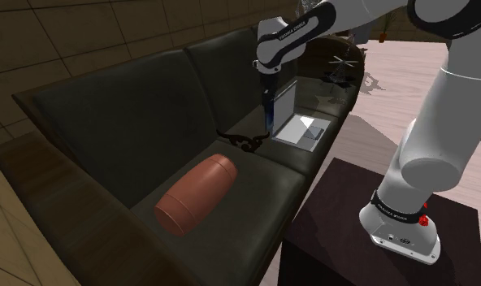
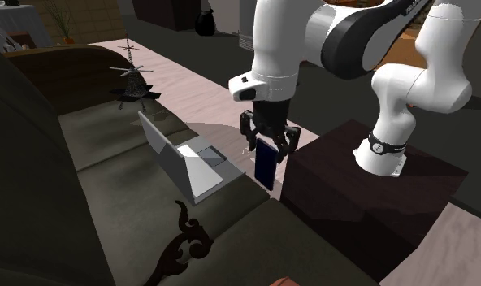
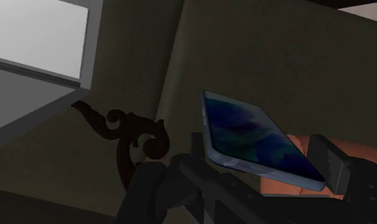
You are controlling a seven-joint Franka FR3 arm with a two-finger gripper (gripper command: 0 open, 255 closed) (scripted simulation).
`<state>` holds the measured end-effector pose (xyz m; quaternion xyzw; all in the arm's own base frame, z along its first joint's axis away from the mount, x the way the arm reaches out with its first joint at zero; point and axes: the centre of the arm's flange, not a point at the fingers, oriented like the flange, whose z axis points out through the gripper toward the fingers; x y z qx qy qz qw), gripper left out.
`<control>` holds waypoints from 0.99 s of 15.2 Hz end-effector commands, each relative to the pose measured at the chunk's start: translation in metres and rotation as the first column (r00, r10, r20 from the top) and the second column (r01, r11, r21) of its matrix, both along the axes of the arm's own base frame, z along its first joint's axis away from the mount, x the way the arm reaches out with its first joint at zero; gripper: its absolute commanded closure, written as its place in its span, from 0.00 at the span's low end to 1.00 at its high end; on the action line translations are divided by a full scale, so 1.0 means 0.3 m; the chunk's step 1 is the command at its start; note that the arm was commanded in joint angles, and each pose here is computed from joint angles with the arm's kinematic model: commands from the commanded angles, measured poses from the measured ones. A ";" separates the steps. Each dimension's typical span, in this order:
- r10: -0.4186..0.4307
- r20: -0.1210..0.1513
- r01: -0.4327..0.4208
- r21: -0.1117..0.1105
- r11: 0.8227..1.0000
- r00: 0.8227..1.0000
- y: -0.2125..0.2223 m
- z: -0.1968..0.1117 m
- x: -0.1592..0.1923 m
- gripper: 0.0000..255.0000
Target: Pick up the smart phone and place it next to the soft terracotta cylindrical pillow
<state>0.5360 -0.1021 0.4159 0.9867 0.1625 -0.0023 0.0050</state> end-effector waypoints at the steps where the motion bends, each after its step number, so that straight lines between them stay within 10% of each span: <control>1: -0.001 0.000 0.001 0.000 1.000 1.000 0.073 -0.011 -0.036 1.00; 15: -0.001 0.000 0.001 0.000 1.000 1.000 0.634 -0.010 -0.292 1.00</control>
